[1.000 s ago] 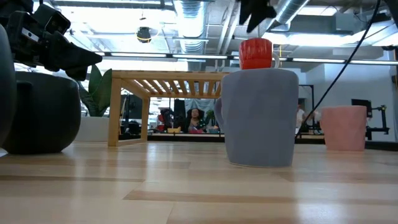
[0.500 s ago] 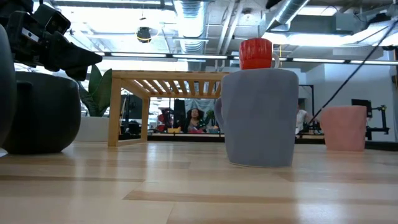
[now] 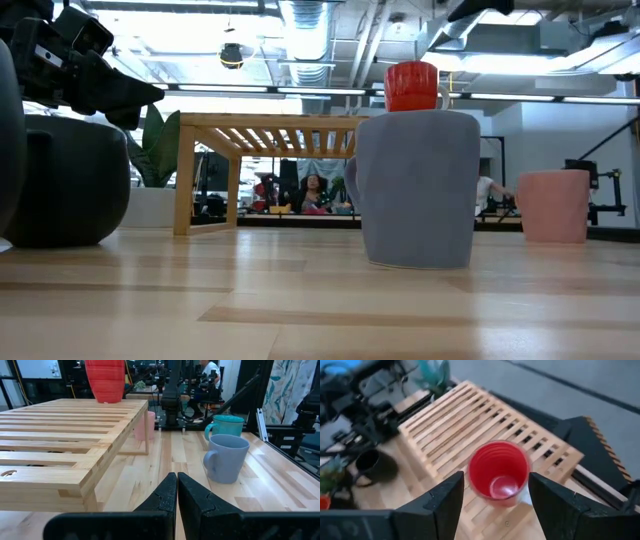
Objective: Place coffee mugs
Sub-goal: Put the pink mug on the shelf
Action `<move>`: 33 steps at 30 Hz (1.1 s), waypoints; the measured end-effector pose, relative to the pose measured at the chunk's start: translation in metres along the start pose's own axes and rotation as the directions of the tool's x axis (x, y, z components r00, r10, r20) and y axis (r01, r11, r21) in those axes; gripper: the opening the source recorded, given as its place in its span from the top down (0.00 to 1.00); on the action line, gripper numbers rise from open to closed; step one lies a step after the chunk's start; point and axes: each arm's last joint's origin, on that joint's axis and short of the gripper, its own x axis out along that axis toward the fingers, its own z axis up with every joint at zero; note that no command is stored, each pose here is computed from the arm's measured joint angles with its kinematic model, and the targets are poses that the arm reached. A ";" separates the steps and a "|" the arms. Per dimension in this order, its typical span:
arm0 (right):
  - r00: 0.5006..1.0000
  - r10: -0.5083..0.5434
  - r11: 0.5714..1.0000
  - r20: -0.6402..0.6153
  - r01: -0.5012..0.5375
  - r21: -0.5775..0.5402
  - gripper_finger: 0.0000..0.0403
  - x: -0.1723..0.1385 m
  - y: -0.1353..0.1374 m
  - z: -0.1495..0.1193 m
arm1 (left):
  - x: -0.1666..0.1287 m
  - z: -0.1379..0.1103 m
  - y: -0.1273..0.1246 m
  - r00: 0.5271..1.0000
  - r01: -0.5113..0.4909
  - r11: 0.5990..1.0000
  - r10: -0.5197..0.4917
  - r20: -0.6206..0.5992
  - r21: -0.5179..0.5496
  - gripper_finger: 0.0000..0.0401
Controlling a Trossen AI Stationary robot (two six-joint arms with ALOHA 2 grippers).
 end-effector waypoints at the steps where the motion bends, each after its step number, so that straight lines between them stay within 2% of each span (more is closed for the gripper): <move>1: 1.000 -0.010 1.000 0.019 0.010 0.011 0.38 -0.001 -0.003 -0.001 | 0.000 0.000 0.000 1.000 0.000 1.000 0.000 0.000 0.000 1.00; 7: 0.988 -0.102 0.994 0.118 0.096 0.061 0.38 0.006 -0.015 -0.002 | 0.000 0.000 0.000 1.000 0.000 1.000 0.000 0.000 0.000 1.00; 13: 0.950 -0.260 0.962 0.175 0.238 0.137 0.38 0.007 -0.029 0.004 | 0.000 0.000 0.000 1.000 0.000 1.000 0.000 0.000 0.000 1.00; 20: 0.942 -0.289 0.956 0.172 0.274 0.110 0.38 -0.006 -0.037 -0.001 | 0.000 0.000 0.000 1.000 0.000 1.000 0.000 0.000 0.000 1.00; 23: 0.943 -0.292 0.955 0.159 0.278 0.106 0.38 -0.007 -0.040 -0.012 | 0.000 0.000 0.000 1.000 0.000 1.000 0.000 0.000 0.000 1.00; 28: 0.946 -0.310 0.944 0.091 0.294 0.151 0.38 0.003 -0.049 -0.046 | 0.000 0.000 0.000 1.000 0.000 1.000 0.000 0.000 0.000 1.00; 33: 0.945 -0.322 0.910 0.050 0.294 0.291 0.38 0.001 -0.056 -0.070 | 0.000 0.000 0.000 1.000 0.000 1.000 0.000 0.000 0.000 1.00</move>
